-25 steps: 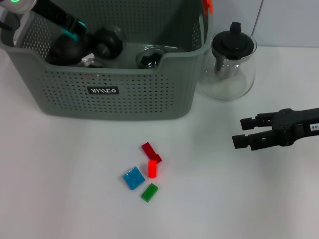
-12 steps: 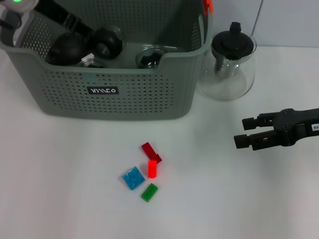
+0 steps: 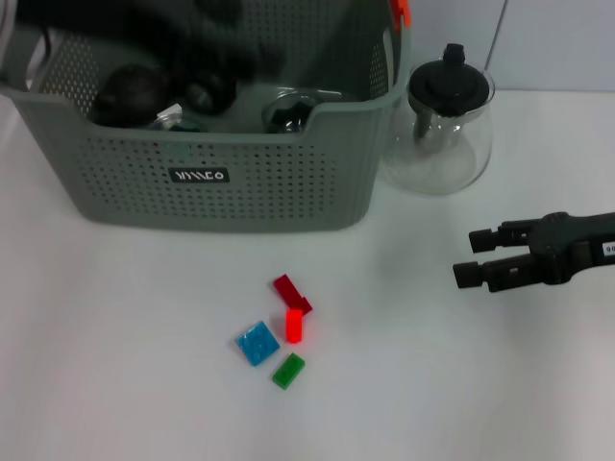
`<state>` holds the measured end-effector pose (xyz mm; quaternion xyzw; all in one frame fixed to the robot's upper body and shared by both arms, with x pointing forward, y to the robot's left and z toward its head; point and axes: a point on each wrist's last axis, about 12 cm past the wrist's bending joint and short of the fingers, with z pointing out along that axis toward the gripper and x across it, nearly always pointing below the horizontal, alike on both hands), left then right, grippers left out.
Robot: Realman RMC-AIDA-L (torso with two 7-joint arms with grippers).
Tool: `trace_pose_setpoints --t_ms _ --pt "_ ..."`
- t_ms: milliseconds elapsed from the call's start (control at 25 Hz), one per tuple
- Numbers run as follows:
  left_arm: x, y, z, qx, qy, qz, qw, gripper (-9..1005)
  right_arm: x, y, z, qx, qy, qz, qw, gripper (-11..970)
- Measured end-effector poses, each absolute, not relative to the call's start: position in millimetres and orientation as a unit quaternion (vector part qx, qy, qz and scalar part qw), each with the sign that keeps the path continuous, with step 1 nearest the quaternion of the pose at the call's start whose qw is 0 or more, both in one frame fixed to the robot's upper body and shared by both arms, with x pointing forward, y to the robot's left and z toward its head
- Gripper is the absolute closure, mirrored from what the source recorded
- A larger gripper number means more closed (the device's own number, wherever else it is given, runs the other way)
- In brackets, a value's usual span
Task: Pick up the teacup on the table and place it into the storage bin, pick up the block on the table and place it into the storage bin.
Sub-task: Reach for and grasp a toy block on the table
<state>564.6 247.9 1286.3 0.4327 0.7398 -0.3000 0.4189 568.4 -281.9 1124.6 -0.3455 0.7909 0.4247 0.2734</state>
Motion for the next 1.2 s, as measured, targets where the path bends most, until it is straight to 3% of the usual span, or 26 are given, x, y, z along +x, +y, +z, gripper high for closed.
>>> trace_pose_setpoints --t_ms 200,640,1200 --pt "536.7 243.4 1261.5 0.500 0.707 -0.335 0.372 197 569.8 -281.0 1125.5 -0.347 0.790 0.424 0.275 14" --pt "528.7 211.0 1178.1 0.532 0.797 -0.203 0.202 209 571.2 -280.1 1125.3 -0.344 0.792 0.422 0.277 14" --pt "537.1 182.2 1153.6 0.610 0.774 -0.073 0.157 211 569.8 -283.3 1124.1 -0.333 0.795 0.424 0.277 14"
